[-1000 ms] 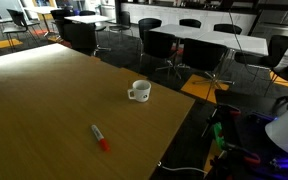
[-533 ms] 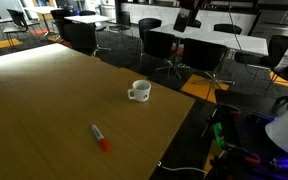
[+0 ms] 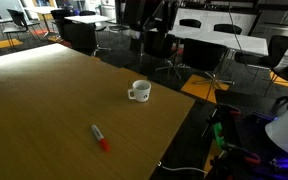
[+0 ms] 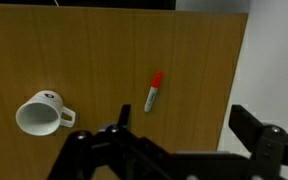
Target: Put the marker in the mug
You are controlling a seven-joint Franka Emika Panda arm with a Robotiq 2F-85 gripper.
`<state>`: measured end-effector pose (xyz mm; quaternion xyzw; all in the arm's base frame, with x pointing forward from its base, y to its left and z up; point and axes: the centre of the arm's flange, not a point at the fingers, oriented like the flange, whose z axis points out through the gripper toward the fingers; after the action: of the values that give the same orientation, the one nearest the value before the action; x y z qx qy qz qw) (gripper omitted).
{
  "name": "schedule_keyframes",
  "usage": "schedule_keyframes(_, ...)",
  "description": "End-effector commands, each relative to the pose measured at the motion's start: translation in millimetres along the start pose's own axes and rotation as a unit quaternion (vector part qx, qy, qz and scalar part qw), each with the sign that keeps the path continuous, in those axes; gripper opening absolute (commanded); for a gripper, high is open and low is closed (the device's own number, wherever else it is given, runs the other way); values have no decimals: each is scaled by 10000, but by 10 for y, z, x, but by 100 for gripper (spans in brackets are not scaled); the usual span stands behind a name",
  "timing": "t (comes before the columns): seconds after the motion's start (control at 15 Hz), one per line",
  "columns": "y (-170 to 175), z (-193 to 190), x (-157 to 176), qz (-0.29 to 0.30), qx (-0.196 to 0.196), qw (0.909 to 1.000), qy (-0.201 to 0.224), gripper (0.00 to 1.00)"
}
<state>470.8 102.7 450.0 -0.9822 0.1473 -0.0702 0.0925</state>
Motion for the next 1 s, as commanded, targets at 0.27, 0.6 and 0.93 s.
schedule_keyframes(0.27, -371, 737, 337, 776, -123, 9967, 180, 100)
schedule_keyframes(0.6, -329, 1030, 233, 718, -354, 9968, 76, 100)
schedule_keyframes(0.93, -400, 1210, 253, 669, -390, 9970, -53, 100)
